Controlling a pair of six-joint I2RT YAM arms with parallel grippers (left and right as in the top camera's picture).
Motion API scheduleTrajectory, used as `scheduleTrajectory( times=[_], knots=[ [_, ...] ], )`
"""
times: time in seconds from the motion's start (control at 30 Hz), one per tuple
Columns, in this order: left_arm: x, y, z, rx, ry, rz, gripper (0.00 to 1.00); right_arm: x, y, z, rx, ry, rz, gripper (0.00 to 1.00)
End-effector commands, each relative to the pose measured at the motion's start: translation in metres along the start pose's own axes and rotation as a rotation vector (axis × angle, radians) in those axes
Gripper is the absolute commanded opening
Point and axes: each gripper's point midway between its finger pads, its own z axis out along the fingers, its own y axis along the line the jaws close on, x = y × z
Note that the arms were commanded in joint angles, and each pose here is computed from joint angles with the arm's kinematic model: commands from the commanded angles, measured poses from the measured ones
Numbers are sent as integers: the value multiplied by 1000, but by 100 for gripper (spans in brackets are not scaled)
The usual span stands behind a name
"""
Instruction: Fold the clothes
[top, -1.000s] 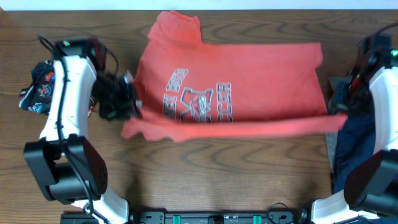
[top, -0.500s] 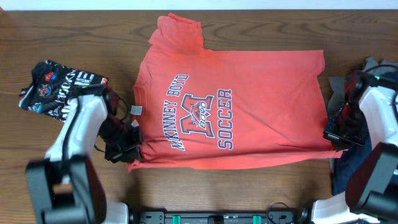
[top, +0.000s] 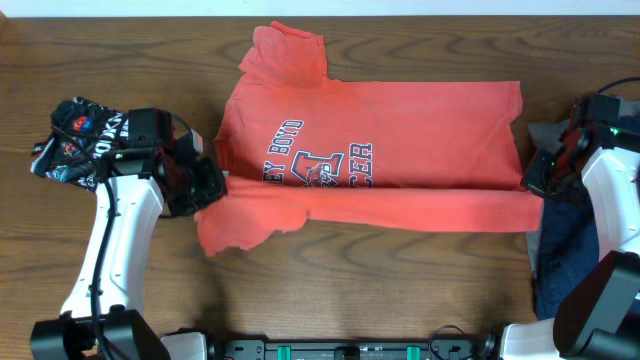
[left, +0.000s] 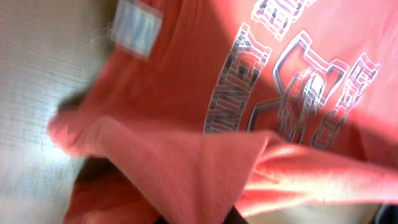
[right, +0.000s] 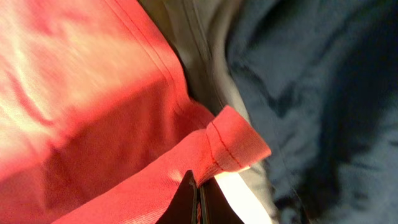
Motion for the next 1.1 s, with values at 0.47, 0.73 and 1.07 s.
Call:
scheduleTrajectory(
  times=[0.47,0.73,1.07],
  knots=[
    [-53,1,45,35,-91,-75,6,-28,34,16,-104,-94,-50,1],
    [-59,3,58,37,-91,-94,6,-32,45,38,-136,-71,-55,2],
    [-65,-1,58,49,-113,-80,13,-49,72,56,-230,-111,-75,23]
  ],
)
